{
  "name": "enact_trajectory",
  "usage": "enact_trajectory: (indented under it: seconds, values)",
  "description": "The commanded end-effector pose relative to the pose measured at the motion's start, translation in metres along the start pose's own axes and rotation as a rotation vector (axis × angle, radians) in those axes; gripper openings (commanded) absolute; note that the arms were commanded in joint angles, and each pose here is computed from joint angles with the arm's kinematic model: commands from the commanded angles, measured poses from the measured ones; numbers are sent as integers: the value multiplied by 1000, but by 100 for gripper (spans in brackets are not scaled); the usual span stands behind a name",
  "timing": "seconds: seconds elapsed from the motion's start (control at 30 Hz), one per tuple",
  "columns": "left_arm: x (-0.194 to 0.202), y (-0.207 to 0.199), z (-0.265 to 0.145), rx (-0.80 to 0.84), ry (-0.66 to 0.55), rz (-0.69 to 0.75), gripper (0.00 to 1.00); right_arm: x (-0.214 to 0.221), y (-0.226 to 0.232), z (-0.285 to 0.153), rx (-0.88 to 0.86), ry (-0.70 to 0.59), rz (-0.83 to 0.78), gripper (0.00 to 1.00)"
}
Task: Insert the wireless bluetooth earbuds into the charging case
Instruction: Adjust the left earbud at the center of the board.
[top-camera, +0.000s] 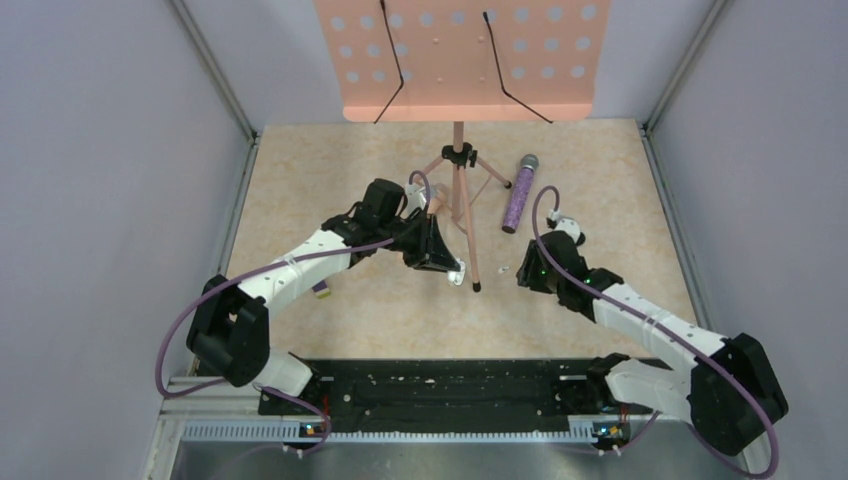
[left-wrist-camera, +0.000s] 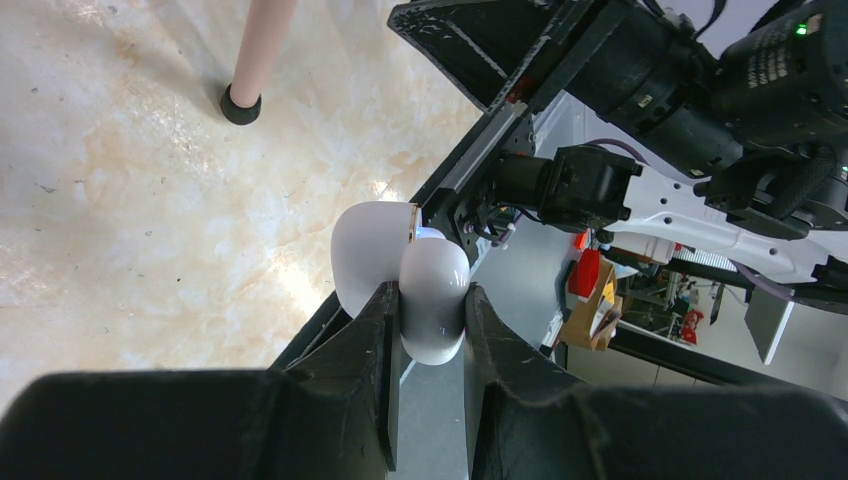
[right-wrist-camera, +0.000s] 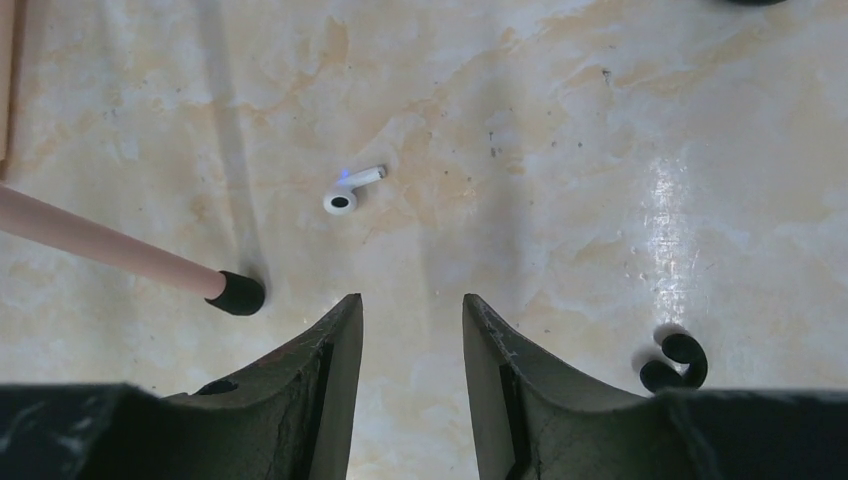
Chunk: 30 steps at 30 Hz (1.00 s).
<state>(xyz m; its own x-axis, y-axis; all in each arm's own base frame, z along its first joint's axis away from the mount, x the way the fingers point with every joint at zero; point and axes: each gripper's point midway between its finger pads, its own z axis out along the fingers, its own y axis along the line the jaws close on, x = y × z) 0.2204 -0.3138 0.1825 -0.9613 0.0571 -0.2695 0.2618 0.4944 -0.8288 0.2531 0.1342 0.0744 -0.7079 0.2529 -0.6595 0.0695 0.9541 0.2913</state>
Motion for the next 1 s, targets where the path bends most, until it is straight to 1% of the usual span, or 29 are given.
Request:
enact_trajectory:
  seconds: [0.0, 0.13, 0.27, 0.47, 0.73, 0.97]
  values:
    - [-6, -13, -6, 29, -35, 56, 0, -8, 11, 12, -16, -5, -6, 40]
    - [-6, -14, -7, 29, -40, 60, 0, -14, 21, 23, -29, 13, -46, 40]
    - [-5, -12, -8, 23, -42, 60, 0, -26, 30, 34, -28, 0, -73, 39]
    - [-5, -13, -9, 20, -48, 60, 0, -39, 47, 58, -35, -5, -95, 35]
    - [-3, -13, -12, 18, -51, 62, 0, -27, 53, 91, -23, 68, -128, 34]
    - [-3, -14, -13, 18, -55, 62, 0, -13, 53, 98, -34, 117, -116, 33]
